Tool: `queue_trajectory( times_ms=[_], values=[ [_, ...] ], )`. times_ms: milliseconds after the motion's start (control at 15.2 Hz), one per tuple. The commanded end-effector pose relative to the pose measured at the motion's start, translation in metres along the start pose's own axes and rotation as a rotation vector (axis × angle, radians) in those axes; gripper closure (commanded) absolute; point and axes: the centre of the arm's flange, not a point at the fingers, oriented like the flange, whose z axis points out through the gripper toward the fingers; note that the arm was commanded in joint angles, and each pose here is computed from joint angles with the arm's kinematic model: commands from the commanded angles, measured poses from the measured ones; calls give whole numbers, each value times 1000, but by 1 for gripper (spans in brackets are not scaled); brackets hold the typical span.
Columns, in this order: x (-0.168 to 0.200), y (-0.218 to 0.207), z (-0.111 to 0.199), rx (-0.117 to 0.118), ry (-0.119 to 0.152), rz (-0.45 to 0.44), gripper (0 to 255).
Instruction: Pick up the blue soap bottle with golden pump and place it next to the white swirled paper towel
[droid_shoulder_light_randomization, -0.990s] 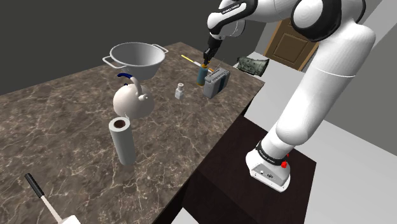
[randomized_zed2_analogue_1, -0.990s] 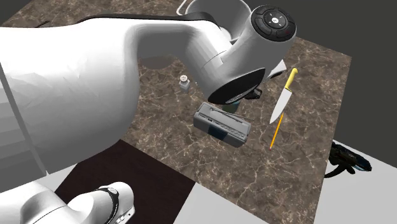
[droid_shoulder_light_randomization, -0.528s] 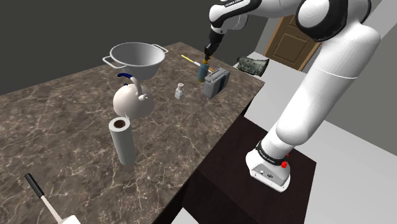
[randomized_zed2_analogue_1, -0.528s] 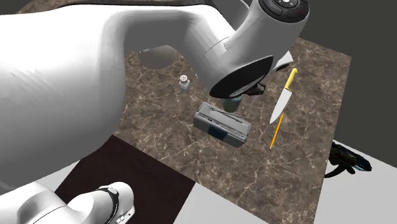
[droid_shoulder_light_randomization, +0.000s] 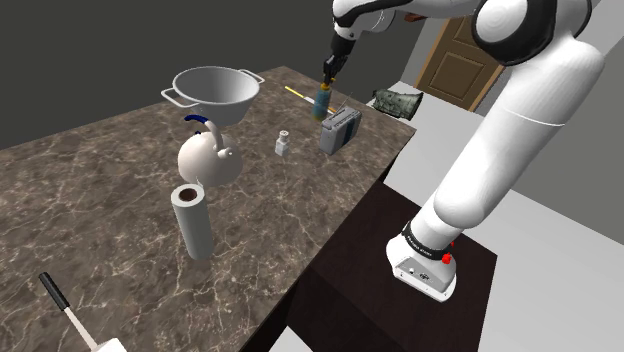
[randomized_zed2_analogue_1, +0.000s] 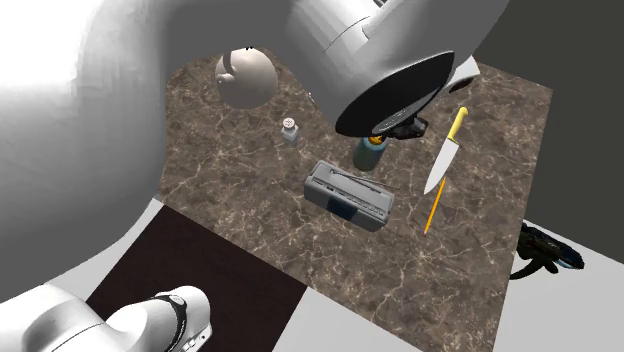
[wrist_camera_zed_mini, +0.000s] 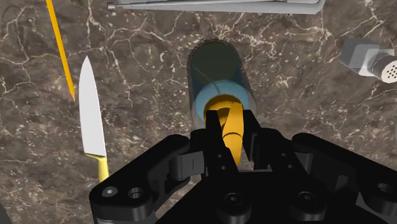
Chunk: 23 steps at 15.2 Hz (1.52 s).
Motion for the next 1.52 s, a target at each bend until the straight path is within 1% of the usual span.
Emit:
queue_trajectory(
  times_ms=[0,1452],
  values=[
    [0,1,-12,0,0,0,255],
    [18,1,-127,0,0,0,255]
  ],
)
